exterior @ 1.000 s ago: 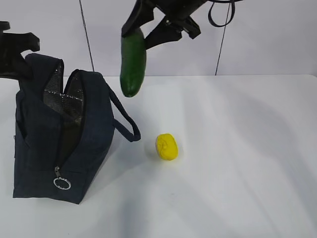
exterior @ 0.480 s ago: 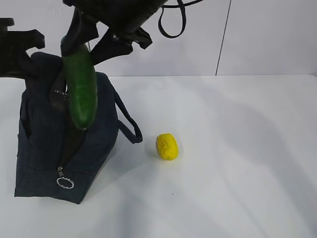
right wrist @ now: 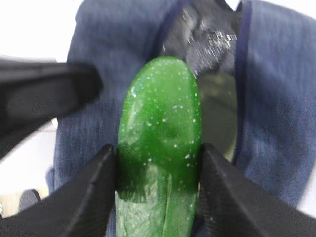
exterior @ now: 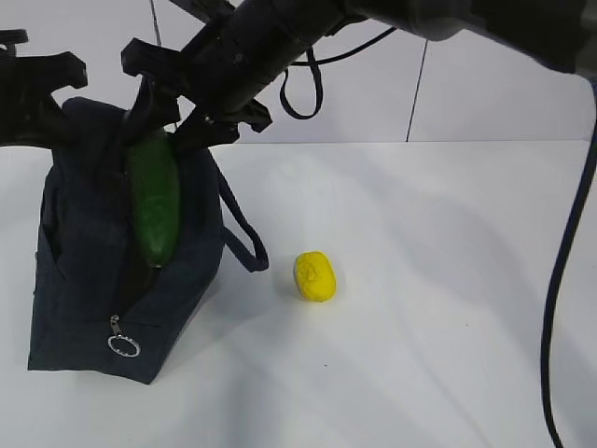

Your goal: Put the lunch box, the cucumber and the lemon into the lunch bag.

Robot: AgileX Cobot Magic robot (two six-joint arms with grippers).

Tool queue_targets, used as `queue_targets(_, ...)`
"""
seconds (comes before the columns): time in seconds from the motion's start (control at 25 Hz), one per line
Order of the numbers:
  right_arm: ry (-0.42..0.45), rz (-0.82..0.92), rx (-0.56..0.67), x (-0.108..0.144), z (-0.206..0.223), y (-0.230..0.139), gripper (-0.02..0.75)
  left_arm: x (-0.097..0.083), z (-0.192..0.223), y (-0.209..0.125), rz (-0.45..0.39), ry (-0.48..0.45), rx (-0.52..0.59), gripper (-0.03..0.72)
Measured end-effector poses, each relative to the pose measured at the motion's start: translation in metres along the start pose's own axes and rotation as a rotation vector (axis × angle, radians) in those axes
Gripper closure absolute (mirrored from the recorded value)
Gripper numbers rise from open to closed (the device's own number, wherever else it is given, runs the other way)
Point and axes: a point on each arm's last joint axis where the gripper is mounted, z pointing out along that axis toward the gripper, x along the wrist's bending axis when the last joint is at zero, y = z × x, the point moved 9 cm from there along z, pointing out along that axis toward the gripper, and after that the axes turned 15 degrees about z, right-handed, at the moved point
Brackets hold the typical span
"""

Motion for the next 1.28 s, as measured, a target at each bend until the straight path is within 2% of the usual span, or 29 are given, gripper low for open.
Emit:
queue_targets(0.32,0.032,-0.014,-0.011,0.000,0.014,0.002,0.197,-0.001,0.000,0.000,-0.006,-0.004,0.000,0.694)
queue_targets(0.56,0.054,-0.040,-0.013,0.011,0.007,0.004,0.181,-0.001,0.000,0.000,-0.006,-0.004,0.002,0.694)
queue_targets(0.76,0.071,-0.102,0.017,0.026,-0.020,0.005,0.181,-0.001,0.000,0.000,-0.006,-0.004,0.002,0.694)
queue_targets(0.88,0.020,-0.131,-0.031,0.020,-0.038,0.019,0.181,-0.001,0.000,0.000,-0.005,-0.003,0.002,0.694)
queue_targets(1.08,-0.160,-0.138,-0.095,-0.012,-0.057,0.035,0.181,0.000,0.000,-0.001,0.000,0.000,0.004,0.694)
queue_targets(1.28,-0.259,-0.152,-0.150,-0.015,-0.081,0.039,0.181,0.000,0.000,-0.001,0.003,0.002,0.008,0.694)
